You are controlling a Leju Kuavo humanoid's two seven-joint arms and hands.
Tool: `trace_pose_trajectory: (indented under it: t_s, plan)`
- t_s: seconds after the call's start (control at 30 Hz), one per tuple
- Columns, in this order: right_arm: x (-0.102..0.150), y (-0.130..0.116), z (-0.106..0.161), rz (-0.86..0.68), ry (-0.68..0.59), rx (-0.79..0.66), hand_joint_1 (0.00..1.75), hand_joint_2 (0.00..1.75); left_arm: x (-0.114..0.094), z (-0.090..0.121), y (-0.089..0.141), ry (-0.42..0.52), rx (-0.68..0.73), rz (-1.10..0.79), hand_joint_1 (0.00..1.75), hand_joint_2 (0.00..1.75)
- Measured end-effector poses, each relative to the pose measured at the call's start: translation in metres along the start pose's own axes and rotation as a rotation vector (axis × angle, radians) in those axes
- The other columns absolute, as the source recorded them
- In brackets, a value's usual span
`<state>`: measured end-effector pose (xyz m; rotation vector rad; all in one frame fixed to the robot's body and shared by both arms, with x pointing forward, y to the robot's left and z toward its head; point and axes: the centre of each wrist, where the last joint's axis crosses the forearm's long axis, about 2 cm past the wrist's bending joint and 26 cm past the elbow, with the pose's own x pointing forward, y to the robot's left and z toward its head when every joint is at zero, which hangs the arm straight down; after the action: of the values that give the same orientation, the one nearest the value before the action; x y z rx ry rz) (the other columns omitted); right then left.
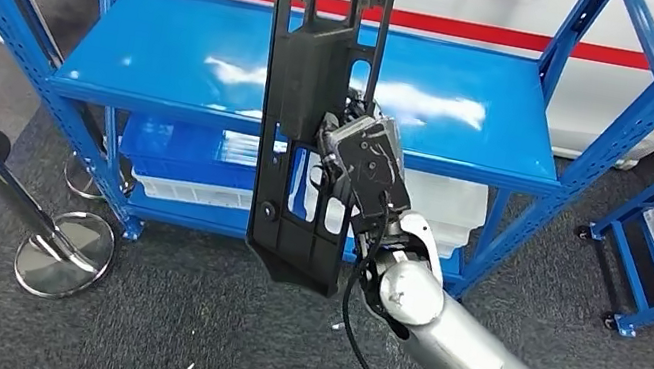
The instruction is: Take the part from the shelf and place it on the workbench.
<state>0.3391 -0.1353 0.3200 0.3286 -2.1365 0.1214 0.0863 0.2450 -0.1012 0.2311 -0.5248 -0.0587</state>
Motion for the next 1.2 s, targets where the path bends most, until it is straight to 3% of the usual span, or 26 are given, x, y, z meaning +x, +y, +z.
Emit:
trace_pose_trajectory:
  t_s: [1.2]
  plan:
    - [0.019, -0.017, -0.01, 0.016, -0.056, -0.072, 1.75, 1.75, -0.003, 0.001, -0.001, 0.008, -0.02, -0.028, 0.0, 1.75]
